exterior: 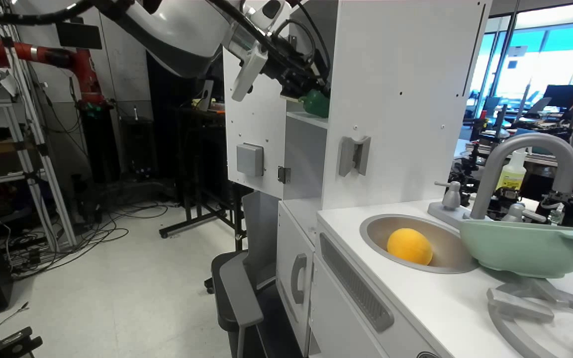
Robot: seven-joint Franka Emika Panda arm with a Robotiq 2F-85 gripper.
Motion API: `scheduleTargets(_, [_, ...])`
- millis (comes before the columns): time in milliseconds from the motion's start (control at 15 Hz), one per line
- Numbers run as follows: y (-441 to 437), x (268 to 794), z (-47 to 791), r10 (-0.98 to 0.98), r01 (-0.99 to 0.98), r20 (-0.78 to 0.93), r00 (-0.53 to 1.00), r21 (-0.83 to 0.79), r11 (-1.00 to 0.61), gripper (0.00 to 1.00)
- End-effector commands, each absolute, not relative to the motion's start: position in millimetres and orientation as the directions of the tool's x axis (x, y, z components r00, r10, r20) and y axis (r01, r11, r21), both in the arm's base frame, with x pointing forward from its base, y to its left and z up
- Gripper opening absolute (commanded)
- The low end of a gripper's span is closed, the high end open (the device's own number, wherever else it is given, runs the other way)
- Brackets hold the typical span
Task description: Open the door of the top cabinet then put the green plushie and the green pepper in the top compartment of the open cabinet
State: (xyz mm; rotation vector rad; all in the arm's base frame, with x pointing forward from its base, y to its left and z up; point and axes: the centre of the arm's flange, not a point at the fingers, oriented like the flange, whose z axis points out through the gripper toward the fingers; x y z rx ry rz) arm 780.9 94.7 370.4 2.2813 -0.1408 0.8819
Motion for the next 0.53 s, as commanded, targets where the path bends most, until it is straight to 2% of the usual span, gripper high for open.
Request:
scheduleTargets(0, [86, 803, 374, 0.122, -0.382, 0.657, 0.744, 0.568, -0.73, 0.06])
scheduleTargets(467, [63, 813, 375, 0.092, -0.428, 0.673, 0.734, 0.564, -0.706, 0.06])
